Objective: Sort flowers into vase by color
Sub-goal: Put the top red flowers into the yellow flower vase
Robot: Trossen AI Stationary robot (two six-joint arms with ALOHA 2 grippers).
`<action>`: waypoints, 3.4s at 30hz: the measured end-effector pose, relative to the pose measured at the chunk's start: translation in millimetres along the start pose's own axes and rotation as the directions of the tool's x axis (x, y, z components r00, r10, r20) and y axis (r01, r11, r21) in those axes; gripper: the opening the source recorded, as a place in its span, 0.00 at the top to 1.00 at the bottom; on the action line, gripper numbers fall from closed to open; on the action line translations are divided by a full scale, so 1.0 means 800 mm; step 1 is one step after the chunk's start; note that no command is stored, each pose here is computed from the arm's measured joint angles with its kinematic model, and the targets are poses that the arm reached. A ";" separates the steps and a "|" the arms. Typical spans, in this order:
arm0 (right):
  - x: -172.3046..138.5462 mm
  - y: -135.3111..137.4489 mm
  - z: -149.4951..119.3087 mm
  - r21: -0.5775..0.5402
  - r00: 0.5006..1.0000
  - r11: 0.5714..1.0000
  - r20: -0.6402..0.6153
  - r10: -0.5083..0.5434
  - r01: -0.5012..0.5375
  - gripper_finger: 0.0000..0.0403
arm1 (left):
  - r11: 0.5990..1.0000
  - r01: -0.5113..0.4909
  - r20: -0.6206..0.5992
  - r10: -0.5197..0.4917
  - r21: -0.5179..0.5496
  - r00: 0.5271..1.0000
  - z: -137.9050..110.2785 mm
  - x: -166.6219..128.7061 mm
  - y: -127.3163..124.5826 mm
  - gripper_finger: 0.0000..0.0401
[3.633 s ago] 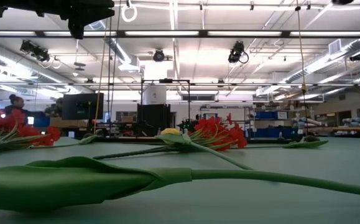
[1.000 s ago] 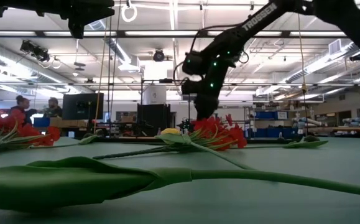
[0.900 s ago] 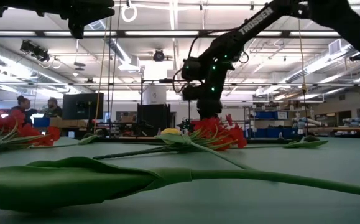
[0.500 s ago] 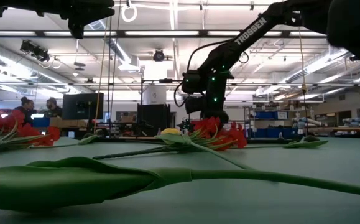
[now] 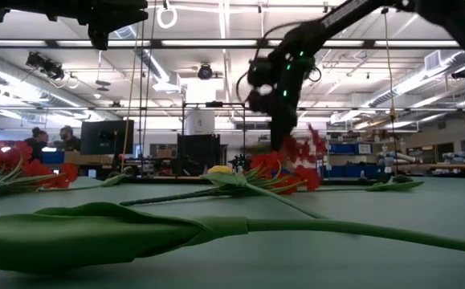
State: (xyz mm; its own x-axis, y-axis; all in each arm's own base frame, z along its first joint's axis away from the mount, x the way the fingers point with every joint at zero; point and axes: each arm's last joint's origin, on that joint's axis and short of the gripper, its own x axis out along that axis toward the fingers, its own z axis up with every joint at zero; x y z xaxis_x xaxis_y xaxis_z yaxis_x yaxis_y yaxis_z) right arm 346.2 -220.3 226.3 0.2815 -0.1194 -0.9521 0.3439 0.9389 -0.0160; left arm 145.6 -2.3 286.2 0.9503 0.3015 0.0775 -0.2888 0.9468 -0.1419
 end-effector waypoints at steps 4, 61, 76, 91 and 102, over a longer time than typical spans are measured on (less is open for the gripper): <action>-0.051 0.000 -0.004 0.217 0.982 0.961 0.119 0.149 -0.172 0.97 | 1.000 0.000 0.000 0.000 0.000 1.000 0.000 0.000 0.000 0.69; -0.174 0.153 0.007 0.852 0.358 0.022 0.197 0.913 -0.523 0.93 | 0.999 0.024 -0.062 -0.023 0.021 0.998 -0.011 0.017 -0.005 0.69; -0.174 0.152 0.007 0.853 0.358 0.017 0.200 0.912 -0.521 0.93 | 0.881 0.156 -0.379 0.029 0.447 0.925 -0.014 0.126 -0.046 0.47; -0.174 0.155 0.009 0.842 0.358 0.022 0.205 0.911 -0.538 0.92 | 0.801 0.160 -0.393 0.101 0.578 0.914 -0.021 0.150 -0.041 0.73; -0.175 0.158 0.012 0.770 0.382 0.068 0.235 0.894 -0.634 0.78 | 0.776 0.180 -0.409 0.108 0.605 0.906 -0.021 0.153 -0.027 0.98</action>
State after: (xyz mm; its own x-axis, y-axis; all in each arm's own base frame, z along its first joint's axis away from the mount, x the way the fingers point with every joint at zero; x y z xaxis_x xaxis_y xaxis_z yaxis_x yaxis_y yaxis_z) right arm 359.1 -88.0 360.7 0.6251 0.7180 -0.3062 0.5353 -0.1088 0.8376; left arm 270.4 12.1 282.4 0.8773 0.3298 -0.3487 -0.1230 0.8567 0.5009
